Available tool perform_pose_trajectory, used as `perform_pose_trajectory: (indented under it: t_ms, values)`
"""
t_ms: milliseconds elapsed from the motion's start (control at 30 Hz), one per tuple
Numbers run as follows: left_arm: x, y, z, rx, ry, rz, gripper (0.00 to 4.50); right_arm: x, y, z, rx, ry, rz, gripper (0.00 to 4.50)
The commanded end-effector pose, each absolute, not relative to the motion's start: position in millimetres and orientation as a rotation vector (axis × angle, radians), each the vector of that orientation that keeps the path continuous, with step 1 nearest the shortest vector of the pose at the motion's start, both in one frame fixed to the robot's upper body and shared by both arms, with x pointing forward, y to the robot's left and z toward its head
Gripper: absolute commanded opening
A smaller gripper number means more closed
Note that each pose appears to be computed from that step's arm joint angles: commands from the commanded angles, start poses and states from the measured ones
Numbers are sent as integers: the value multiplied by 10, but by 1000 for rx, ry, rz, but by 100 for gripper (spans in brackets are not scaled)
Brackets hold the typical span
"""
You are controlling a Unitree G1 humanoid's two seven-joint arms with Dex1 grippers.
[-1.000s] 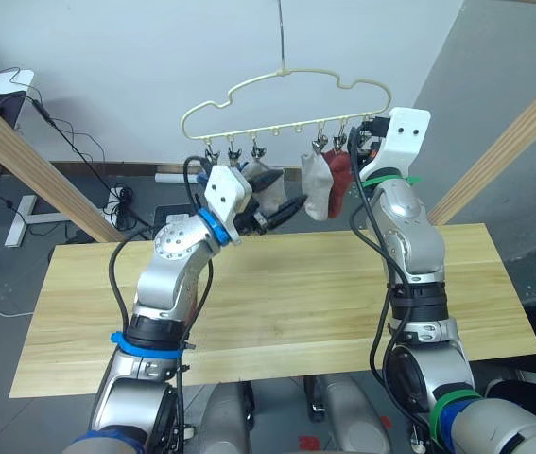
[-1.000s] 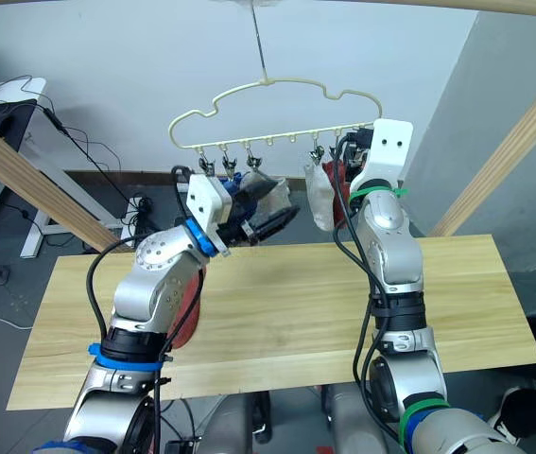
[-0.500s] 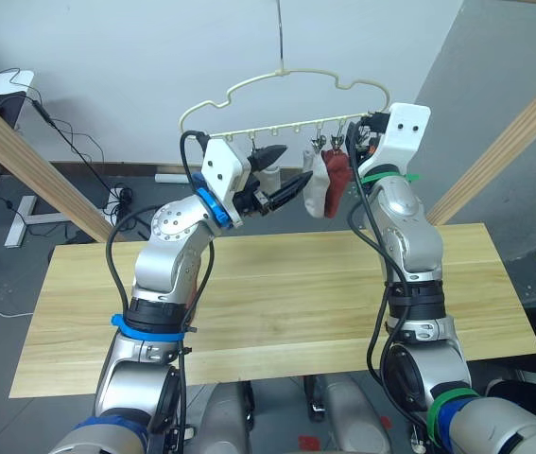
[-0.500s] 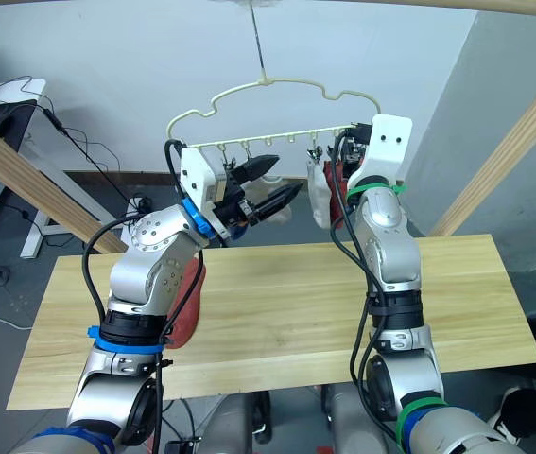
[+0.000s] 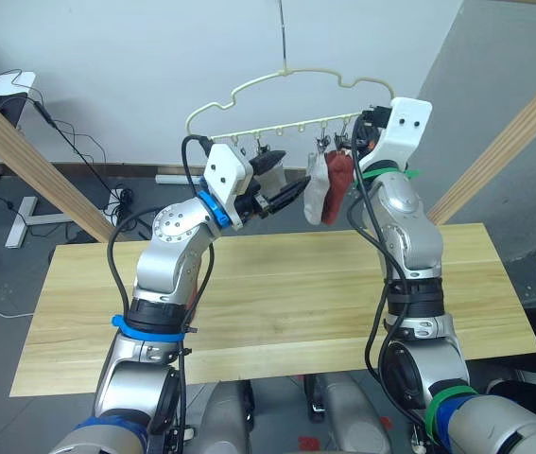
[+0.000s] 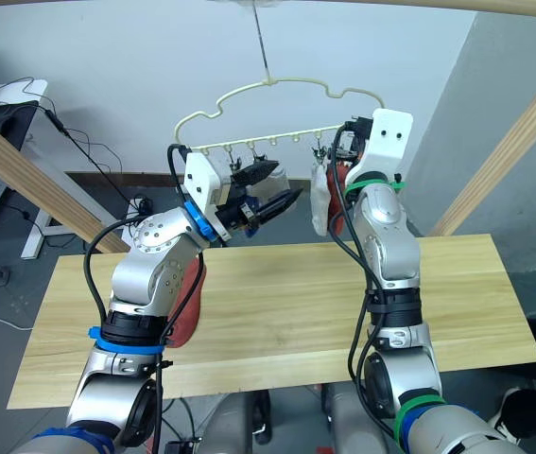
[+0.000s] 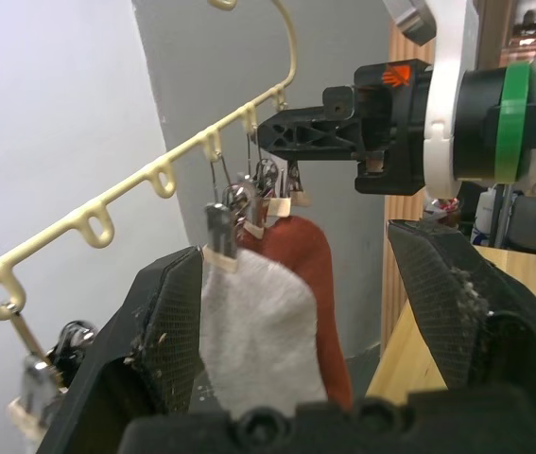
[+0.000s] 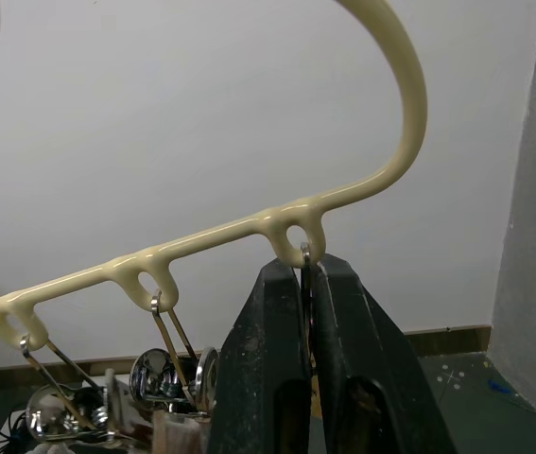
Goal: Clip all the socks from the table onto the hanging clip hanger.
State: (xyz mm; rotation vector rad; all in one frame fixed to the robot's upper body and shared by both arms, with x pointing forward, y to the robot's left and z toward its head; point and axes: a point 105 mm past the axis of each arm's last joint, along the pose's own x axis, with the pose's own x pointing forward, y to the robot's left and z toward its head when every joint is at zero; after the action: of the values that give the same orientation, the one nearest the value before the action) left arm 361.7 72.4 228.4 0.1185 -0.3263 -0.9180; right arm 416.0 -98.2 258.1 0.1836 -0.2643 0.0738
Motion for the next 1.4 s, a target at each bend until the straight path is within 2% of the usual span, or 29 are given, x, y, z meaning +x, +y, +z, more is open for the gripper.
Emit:
perform_pose_trajectory:
  t_ms: [33, 200, 333, 500, 633, 933, 1033, 1100, 1333, 1400]
  values:
    - [3622, 863, 2201, 159, -321, -830, 347, 4099, -972, 2753, 197, -333, 90, 1]
    - [3582, 1283, 1602, 203, -145, -607, 447, 4090, -974, 2765, 190, -339, 99, 0]
    - [3482, 1820, 1079, 159, 11, -322, 447, 4088, -961, 2764, 186, -336, 113, 0]
    - [3470, 2330, 717, 73, 141, -83, 447, 4086, -925, 2761, 177, -331, 134, 0]
    - [3541, 2520, 565, 39, 200, -9, 447, 4082, -900, 2752, 172, -326, 146, 0]
    - [3663, 2540, 255, 68, 337, -17, 447, 4085, -924, 2723, 165, -314, 143, 0]
    - [3604, 2522, 102, 16, 408, -19, 390, 4077, -919, 2715, 164, -312, 146, 0]
    - [3565, 2520, 59, 5, 425, -17, 334, 4074, -918, 2713, 165, -312, 146, 0]
    - [3530, 2499, 39, -11, 436, -31, 161, 4080, -928, 2724, 164, -315, 143, 0]
    - [3551, 2383, 80, -3, 415, -97, 106, 4079, -936, 2725, 164, -316, 138, 0]
